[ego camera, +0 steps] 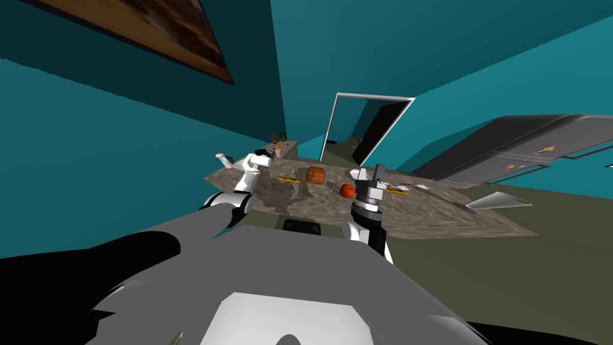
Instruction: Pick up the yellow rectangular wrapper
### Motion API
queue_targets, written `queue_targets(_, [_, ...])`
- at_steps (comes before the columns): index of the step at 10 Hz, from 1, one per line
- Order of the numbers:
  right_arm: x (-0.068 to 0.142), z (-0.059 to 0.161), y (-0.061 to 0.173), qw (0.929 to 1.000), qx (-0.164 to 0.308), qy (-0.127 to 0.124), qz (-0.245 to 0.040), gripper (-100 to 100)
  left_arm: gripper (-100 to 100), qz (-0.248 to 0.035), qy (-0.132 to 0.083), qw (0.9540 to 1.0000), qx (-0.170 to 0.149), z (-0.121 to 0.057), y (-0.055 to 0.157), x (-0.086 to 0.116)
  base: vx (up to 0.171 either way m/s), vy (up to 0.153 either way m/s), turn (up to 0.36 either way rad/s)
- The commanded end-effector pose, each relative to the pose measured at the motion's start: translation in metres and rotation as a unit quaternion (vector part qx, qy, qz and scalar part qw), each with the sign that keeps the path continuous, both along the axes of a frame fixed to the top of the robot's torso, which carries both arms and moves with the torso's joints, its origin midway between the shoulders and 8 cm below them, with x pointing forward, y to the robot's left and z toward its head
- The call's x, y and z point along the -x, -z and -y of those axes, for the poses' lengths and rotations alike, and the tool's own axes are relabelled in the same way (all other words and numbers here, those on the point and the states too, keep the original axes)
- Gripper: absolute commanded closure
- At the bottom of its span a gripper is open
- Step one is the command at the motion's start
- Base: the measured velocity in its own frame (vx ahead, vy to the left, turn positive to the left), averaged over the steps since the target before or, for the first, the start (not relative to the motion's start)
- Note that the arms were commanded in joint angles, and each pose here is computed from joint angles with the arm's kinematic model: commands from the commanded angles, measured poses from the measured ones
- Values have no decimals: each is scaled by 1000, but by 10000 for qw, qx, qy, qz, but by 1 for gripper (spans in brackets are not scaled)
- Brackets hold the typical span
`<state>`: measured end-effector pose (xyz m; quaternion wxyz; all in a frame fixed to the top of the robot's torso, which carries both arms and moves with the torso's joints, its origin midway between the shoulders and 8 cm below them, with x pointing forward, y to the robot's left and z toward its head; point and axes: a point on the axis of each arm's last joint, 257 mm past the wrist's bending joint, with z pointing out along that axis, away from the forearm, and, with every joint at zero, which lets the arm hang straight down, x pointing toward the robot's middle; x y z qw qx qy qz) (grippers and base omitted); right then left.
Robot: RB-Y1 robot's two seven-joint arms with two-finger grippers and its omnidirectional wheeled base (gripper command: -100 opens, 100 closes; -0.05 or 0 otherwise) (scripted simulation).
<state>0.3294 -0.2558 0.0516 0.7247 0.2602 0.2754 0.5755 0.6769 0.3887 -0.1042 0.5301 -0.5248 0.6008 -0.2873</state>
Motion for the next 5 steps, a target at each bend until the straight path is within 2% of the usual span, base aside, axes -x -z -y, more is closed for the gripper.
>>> queue_targets(1, [0, 0, 0, 10000, 0, 0, 0, 0, -100, -360, -121, 9993, 57, -11, 18, 2, -1, -46, -23])
queue_targets(2, [0, 0, 0, 10000, 0, 0, 0, 0, -100, -467, -155, 9988, 77, -14, 28, 3, -5, -23, 8])
queue_targets(3, [0, 0, 0, 10000, 0, 0, 0, 0, -100, -467, -155, 9988, 77, -14, 28, 3, -5, -7, 6])
queue_targets(4, [0, 0, 0, 10000, 1, 0, 0, 0, -100, -712, -259, 9970, 128, -21, 30, 2, -13, -41, -59])
queue_targets(5, [0, 0, 0, 10000, 0, 0, 0, 0, -100, -878, -310, 9955, 160, -25, 45, 6, -8, -46, -27])
